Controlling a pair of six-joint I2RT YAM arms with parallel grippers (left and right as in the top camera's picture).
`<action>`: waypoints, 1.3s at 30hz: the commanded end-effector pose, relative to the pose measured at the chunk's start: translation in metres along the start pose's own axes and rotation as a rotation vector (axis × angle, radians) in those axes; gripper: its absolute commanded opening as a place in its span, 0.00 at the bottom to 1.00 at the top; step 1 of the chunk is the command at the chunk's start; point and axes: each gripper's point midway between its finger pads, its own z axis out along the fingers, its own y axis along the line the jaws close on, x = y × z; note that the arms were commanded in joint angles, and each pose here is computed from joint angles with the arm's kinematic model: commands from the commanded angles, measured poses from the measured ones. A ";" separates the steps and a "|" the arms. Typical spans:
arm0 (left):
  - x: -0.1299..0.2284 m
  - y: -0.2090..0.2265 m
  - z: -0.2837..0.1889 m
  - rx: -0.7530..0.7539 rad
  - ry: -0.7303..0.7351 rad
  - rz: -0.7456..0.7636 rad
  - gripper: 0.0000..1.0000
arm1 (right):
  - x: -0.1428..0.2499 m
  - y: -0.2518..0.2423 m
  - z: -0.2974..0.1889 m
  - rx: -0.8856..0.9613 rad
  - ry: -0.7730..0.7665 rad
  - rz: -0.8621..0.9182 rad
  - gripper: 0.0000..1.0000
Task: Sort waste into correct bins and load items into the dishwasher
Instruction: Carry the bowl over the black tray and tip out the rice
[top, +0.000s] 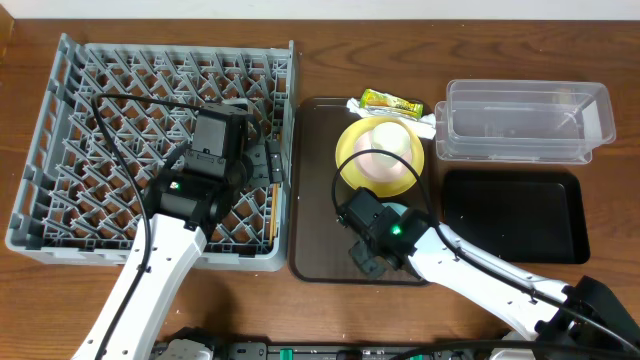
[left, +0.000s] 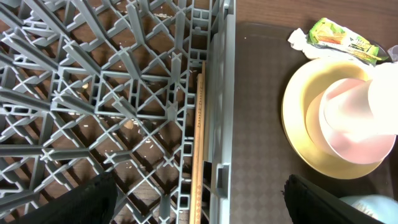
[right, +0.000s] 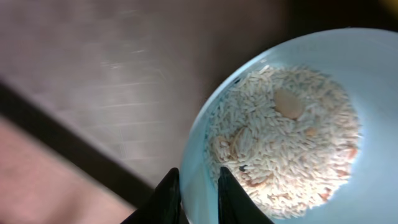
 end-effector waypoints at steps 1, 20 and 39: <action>-0.003 0.002 0.000 -0.007 -0.003 -0.001 0.89 | -0.007 -0.029 -0.004 0.179 -0.043 0.003 0.19; -0.003 0.002 0.000 -0.007 -0.003 -0.001 0.89 | 0.005 -0.013 0.006 0.073 -0.002 0.006 0.14; -0.003 0.002 0.000 -0.007 -0.003 -0.001 0.89 | -0.001 -0.009 0.004 0.055 -0.021 0.009 0.01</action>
